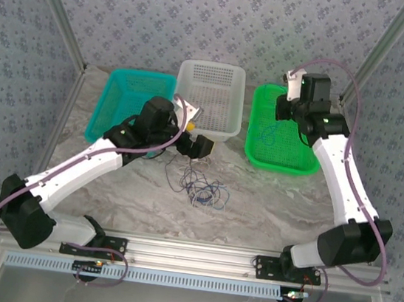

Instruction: Untangle the cables

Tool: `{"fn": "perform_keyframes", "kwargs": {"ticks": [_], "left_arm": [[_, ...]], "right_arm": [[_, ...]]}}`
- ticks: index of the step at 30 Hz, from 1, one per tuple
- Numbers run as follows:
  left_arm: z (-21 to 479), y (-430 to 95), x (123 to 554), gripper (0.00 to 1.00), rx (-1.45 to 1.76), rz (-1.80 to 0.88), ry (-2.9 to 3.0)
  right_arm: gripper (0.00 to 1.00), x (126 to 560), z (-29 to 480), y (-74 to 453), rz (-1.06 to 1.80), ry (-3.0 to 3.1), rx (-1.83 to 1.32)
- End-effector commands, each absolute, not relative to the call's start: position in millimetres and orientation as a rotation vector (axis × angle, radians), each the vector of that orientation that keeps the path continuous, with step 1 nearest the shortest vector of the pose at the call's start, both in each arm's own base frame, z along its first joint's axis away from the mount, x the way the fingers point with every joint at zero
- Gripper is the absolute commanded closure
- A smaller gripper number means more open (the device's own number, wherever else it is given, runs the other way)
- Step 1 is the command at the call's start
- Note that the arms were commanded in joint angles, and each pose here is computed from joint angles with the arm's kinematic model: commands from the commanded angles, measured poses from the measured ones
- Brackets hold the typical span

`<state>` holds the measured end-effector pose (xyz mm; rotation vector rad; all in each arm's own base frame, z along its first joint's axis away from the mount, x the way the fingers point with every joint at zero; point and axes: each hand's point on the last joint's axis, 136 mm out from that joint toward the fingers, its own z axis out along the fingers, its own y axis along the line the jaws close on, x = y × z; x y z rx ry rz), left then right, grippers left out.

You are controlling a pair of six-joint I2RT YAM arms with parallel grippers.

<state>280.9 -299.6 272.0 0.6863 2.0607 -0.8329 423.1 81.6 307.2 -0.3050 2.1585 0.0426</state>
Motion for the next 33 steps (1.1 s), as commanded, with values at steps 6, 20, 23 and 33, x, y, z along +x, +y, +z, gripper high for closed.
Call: {"fn": "perform_keyframes", "kwargs": {"ticks": [6,20,23,33], "left_arm": [[261,-286,276,0.00,0.614,-0.816,2.065],[192,-284,260,0.01,0.592,-0.859,2.246],[184,-285,253,0.02,0.626,-0.860,2.266],[138,-303,208,0.16,0.801,-0.909,2.427]], "right_arm": [[1.00,448,236,44,0.021,2.288,-0.143],[0.31,439,159,24,0.019,2.541,-0.024],[0.23,434,170,25,0.035,2.519,0.001],[0.21,388,220,65,0.198,2.371,-0.053]]}}
